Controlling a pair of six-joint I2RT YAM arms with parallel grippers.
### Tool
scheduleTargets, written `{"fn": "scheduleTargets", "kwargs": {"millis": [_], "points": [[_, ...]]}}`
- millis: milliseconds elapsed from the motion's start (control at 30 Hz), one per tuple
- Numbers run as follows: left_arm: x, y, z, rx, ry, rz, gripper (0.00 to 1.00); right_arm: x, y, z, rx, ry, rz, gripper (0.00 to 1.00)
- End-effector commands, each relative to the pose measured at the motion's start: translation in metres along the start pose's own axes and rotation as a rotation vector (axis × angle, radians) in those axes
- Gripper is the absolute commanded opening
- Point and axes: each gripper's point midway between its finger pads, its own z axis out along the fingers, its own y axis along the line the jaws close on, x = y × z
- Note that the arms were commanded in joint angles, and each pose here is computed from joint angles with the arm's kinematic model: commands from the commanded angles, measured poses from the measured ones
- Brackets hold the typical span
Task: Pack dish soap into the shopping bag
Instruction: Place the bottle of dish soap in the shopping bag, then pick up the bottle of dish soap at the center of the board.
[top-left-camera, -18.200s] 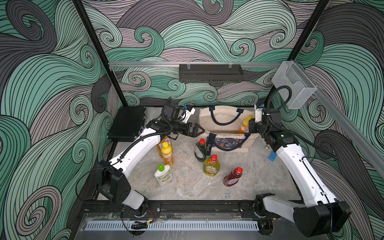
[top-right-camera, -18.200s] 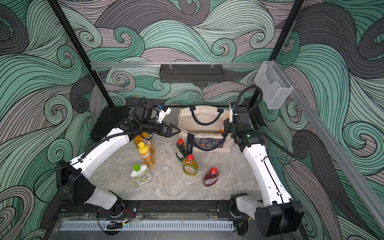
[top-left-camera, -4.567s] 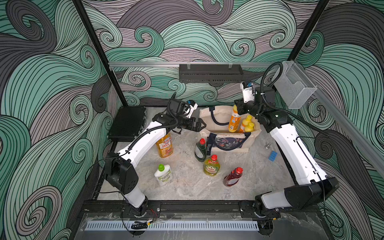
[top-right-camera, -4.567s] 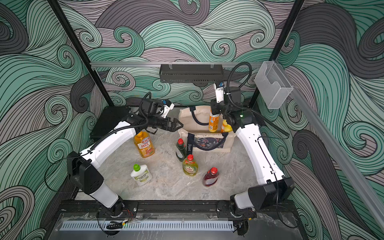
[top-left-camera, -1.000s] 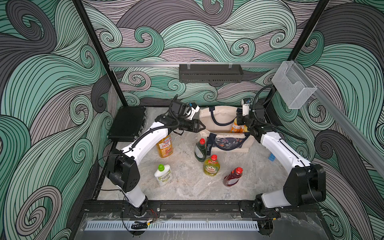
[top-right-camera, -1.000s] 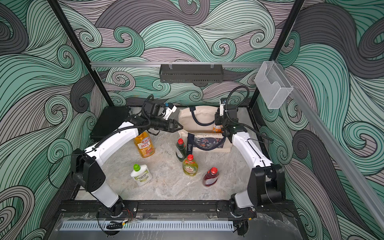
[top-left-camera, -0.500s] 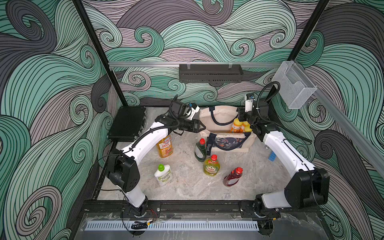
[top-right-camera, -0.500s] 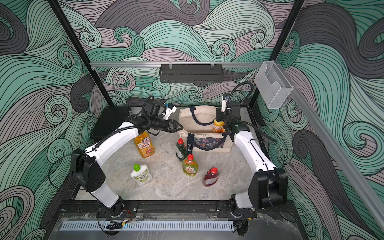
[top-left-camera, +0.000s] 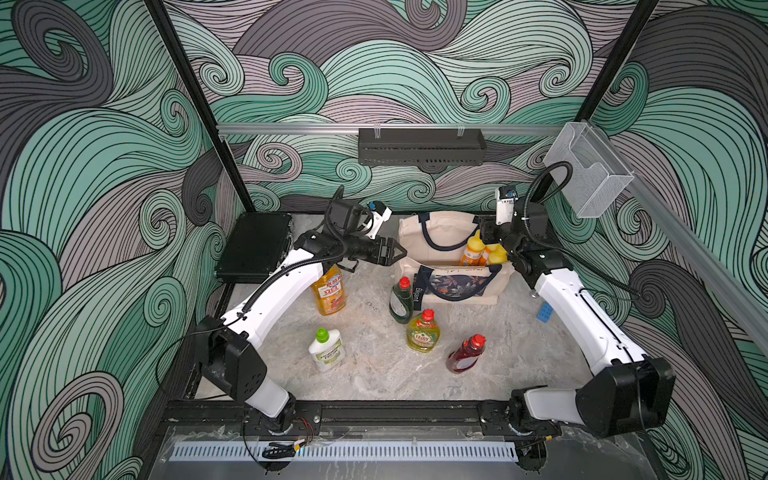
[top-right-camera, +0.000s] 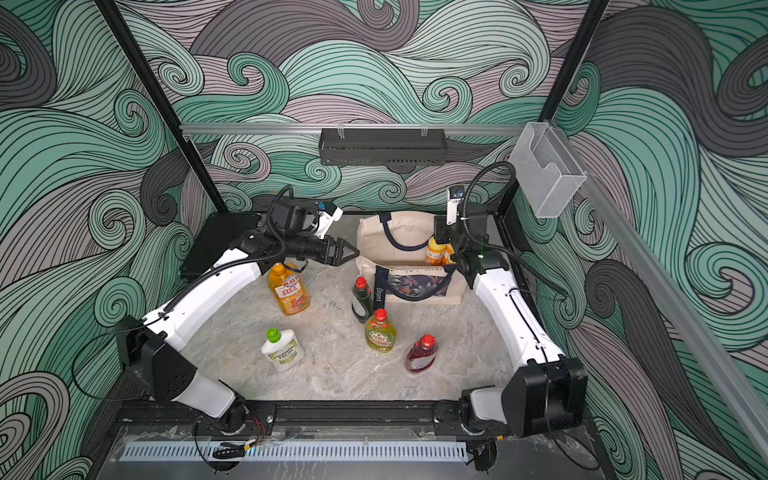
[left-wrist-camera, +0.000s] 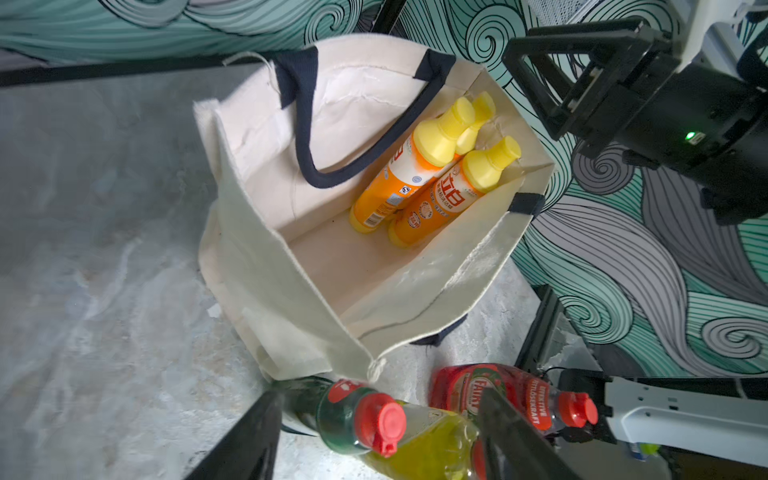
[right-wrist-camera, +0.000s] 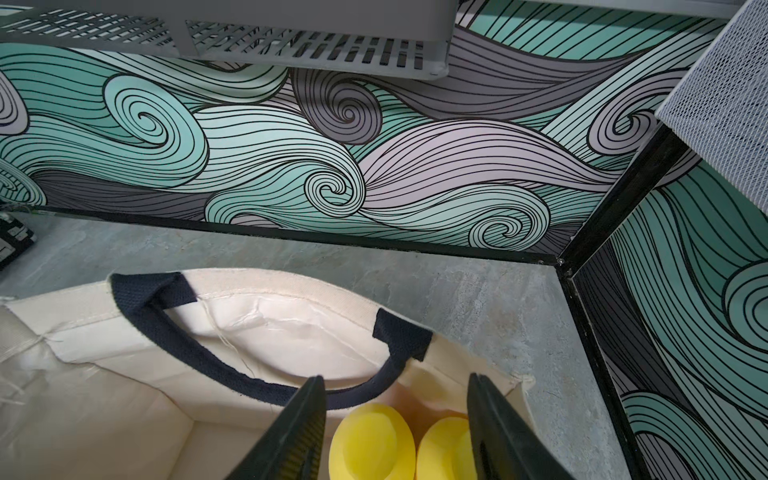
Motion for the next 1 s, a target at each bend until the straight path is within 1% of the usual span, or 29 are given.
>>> {"fn": "scheduleTargets", "kwargs": {"millis": [0, 100, 233, 367, 400, 500, 700, 800, 967], "points": [[-0.025, 0.006, -0.043, -0.083, -0.094, 0.052, 0.8, -0.024, 0.019, -0.025, -0.064, -0.045, -0.016, 0.61], [-0.033, 0.02, -0.06, -0.124, -0.129, 0.032, 0.84, -0.031, 0.043, -0.04, -0.133, -0.063, -0.056, 0.64], [-0.039, 0.029, -0.074, -0.163, -0.145, 0.031, 0.85, -0.036, 0.073, -0.064, -0.205, -0.076, -0.119, 0.67], [-0.044, 0.041, -0.085, -0.215, -0.156, 0.013, 0.88, -0.043, 0.094, -0.087, -0.269, -0.105, -0.155, 0.68], [-0.046, 0.037, -0.099, -0.234, -0.184, 0.03, 0.89, -0.044, 0.1, -0.094, -0.292, -0.108, -0.159, 0.68], [-0.043, 0.047, -0.113, -0.32, -0.203, 0.048, 0.94, -0.043, 0.116, -0.111, -0.36, -0.107, -0.166, 0.69], [-0.046, 0.077, -0.15, -0.492, -0.281, 0.014, 0.98, -0.043, 0.153, -0.14, -0.511, -0.114, -0.166, 0.71], [-0.047, 0.093, -0.158, -0.491, -0.313, -0.034, 0.99, -0.04, 0.172, -0.149, -0.569, -0.111, -0.187, 0.73], [-0.052, 0.114, -0.165, -0.422, -0.347, -0.147, 0.99, -0.032, 0.214, -0.156, -0.668, -0.108, -0.251, 0.74]]}}
